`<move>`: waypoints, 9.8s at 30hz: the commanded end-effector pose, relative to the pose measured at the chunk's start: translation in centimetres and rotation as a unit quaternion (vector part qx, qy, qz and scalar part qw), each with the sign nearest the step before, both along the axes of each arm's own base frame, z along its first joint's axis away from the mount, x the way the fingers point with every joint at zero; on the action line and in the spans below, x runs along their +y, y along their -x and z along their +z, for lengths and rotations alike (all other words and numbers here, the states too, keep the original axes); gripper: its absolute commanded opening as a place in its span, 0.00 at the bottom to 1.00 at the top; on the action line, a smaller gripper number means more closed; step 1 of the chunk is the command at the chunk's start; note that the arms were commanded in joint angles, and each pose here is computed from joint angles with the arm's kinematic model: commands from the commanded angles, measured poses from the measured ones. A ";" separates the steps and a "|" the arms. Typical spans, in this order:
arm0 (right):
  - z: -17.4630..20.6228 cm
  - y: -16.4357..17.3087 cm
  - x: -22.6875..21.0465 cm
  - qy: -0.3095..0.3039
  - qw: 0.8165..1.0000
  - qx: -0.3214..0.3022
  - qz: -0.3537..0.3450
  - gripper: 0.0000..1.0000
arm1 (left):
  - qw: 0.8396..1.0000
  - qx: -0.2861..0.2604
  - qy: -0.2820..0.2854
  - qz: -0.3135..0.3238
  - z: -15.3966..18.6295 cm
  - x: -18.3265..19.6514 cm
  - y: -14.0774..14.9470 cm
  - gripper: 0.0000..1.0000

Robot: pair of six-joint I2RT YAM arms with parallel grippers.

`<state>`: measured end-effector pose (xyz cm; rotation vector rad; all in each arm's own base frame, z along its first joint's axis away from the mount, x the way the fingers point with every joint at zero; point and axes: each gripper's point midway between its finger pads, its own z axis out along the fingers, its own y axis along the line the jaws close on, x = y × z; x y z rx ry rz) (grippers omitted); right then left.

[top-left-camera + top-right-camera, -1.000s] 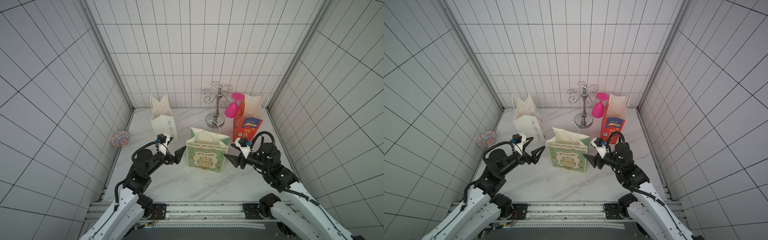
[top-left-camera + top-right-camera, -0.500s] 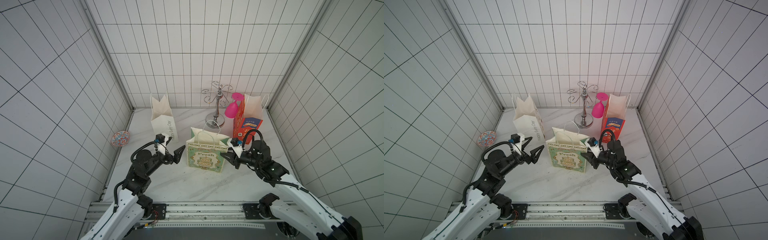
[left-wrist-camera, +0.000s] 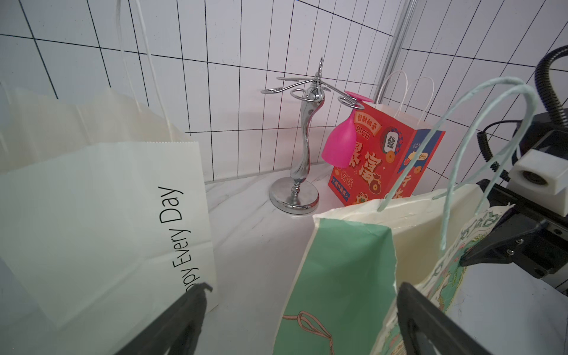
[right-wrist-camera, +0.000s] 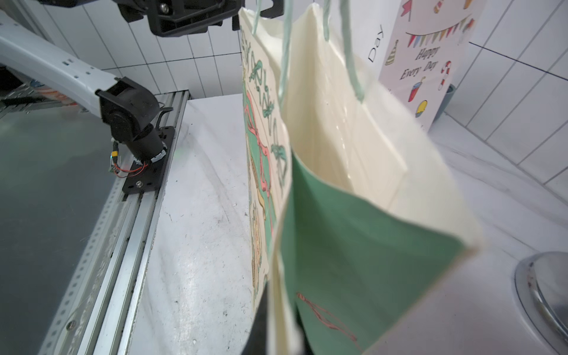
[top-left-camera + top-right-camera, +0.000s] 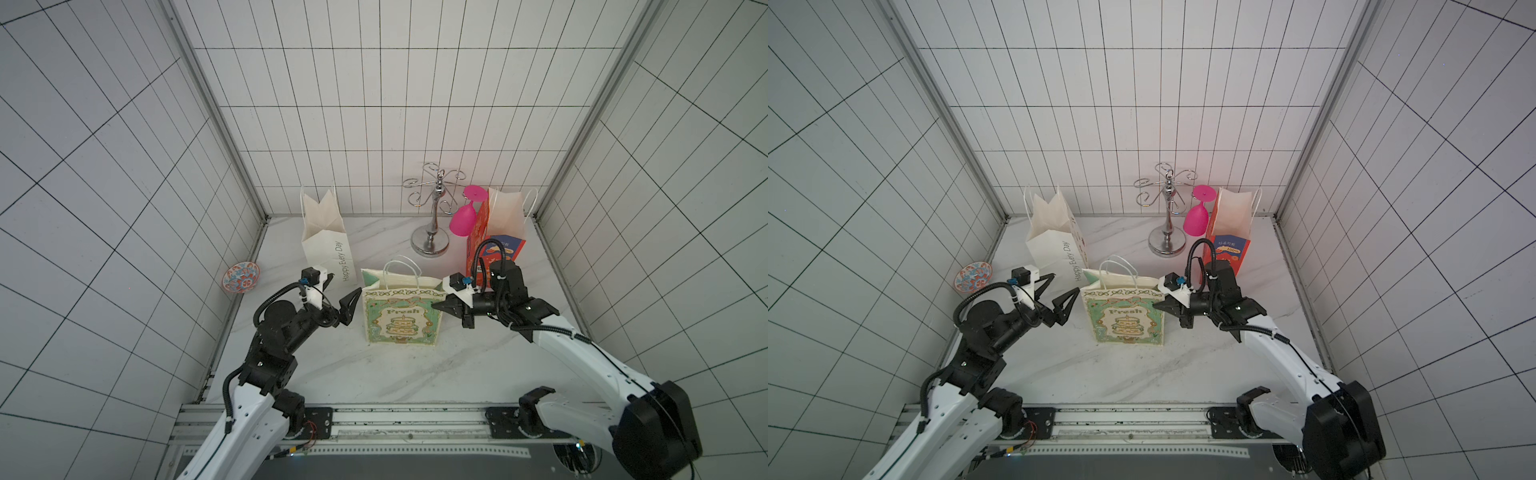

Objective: Put away the paper bag
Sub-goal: Adjust the paper bag at the center of the board, then press the paper bag.

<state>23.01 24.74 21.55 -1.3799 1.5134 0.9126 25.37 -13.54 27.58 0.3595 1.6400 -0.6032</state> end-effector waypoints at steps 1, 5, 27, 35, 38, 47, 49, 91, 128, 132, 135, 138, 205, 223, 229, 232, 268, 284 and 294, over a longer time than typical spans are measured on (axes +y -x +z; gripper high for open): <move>3.1 1.0 0.5 -0.004 0.995 -0.050 0.092 0.00 | 1.000 -0.013 -0.004 -0.007 1.2 0.1 0.5 0.97; 2.5 0.1 0.5 0.033 0.993 -0.047 0.106 0.00 | 1.000 -0.009 -0.011 -0.004 0.7 0.2 0.4 0.97; 4.1 -0.2 -2.0 -0.006 0.998 -0.059 -0.006 0.61 | 0.998 -0.004 -0.049 -0.028 -0.3 -0.1 0.4 0.98; 6.9 -2.0 -5.3 -0.085 0.969 0.017 -0.232 0.67 | 0.994 0.001 -0.102 -0.035 -0.5 0.1 0.7 0.98; 6.2 -3.0 -7.5 -0.105 0.933 0.083 -0.334 0.62 | 0.996 -0.003 -0.086 0.011 0.9 1.6 0.1 0.98; 2.7 -2.6 -10.2 -0.061 0.870 0.214 -0.440 0.58 | 0.989 0.064 -0.014 0.134 1.2 6.2 -2.7 0.95; 2.9 -2.4 -9.8 -0.066 0.872 0.225 -0.429 0.60 | 0.990 0.094 0.017 0.106 0.4 5.1 -3.1 0.90; 1.5 -3.1 -7.1 -0.080 0.933 0.087 -0.341 0.58 | 0.932 0.317 0.136 -0.113 -12.0 -7.4 2.0 0.49; 5.3 2.3 -5.2 -0.017 0.976 0.032 -0.215 0.69 | 0.977 -0.061 -0.038 -0.199 -4.0 -8.7 -1.7 0.86; 5.5 3.7 -4.2 0.004 0.980 0.027 -0.195 0.68 | 0.972 -0.053 -0.042 -0.224 -4.6 -10.2 -1.4 0.69; 5.4 4.3 -4.0 0.022 0.978 0.029 -0.204 0.66 | 0.974 -0.046 -0.038 -0.218 -4.9 -10.3 -1.2 0.61; 5.1 5.3 -3.7 0.037 0.977 0.044 -0.203 0.60 | 0.976 -0.046 -0.033 -0.211 -4.9 -10.6 -0.8 0.57; 1.6 3.4 4.3 -0.076 0.957 0.117 -0.253 0.34 | 0.955 -0.086 -0.016 -0.284 -4.3 -13.3 6.0 0.50; 1.2 2.6 5.5 -0.095 0.954 0.130 -0.254 0.32 | 0.952 -0.094 -0.029 -0.289 -4.5 -15.6 6.3 0.65; 1.0 2.4 5.7 -0.096 0.952 0.135 -0.257 0.32 | 0.958 -0.092 -0.034 -0.269 -4.5 -16.0 5.6 0.58; 1.0 2.4 5.8 -0.097 0.952 0.136 -0.257 0.32 | 0.962 -0.091 -0.034 -0.255 -4.3 -16.2 5.2 0.55; -0.7 2.1 6.7 -0.077 0.956 0.129 -0.250 0.32 | 0.987 -0.026 0.091 -0.127 -1.7 -14.4 1.4 0.50; 3.6 2.7 -0.9 -0.035 0.958 0.098 -0.267 0.52 | 0.990 -0.061 0.006 -0.124 -0.7 -13.5 0.0 0.07; 7.1 -0.6 -5.9 -0.057 0.959 0.069 -0.268 0.79 | 0.962 -0.076 0.001 -0.263 4.7 -9.6 -1.0 0.00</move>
